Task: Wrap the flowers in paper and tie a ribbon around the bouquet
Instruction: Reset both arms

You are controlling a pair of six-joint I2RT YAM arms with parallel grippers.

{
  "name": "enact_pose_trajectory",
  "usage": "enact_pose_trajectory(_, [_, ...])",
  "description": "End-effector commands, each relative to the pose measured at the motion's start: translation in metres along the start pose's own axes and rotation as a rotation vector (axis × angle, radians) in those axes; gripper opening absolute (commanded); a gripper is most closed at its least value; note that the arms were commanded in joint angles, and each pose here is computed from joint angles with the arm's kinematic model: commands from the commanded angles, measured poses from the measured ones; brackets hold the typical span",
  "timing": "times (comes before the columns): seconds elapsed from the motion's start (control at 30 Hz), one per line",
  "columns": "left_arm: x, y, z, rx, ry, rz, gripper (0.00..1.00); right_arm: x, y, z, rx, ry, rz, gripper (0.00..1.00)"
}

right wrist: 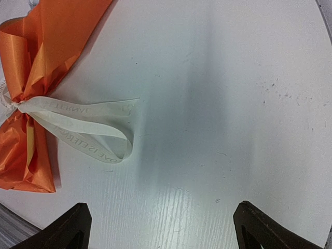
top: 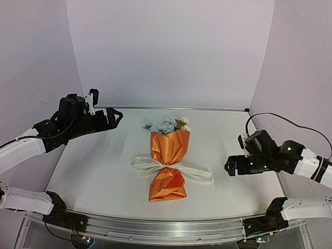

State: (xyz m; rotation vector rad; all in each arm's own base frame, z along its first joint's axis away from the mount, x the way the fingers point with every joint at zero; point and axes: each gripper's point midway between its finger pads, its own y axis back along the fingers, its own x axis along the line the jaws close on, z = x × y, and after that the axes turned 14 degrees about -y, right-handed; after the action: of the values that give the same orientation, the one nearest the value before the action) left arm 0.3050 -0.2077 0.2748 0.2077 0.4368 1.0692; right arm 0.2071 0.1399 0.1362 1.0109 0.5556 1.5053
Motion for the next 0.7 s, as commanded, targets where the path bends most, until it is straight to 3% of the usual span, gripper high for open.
enact_pose_trajectory(0.0, [0.007, 0.006, 0.011, -0.056, -0.001, 0.042, 1.00, -0.024, 0.006, 0.001, -0.057, 0.022, -0.074, 0.98])
enact_pose_trajectory(0.67, [0.015, 0.007, 0.004, -0.032, -0.006, 0.080, 1.00, -0.031, 0.012, 0.005, -0.093, 0.038, -0.089, 0.98])
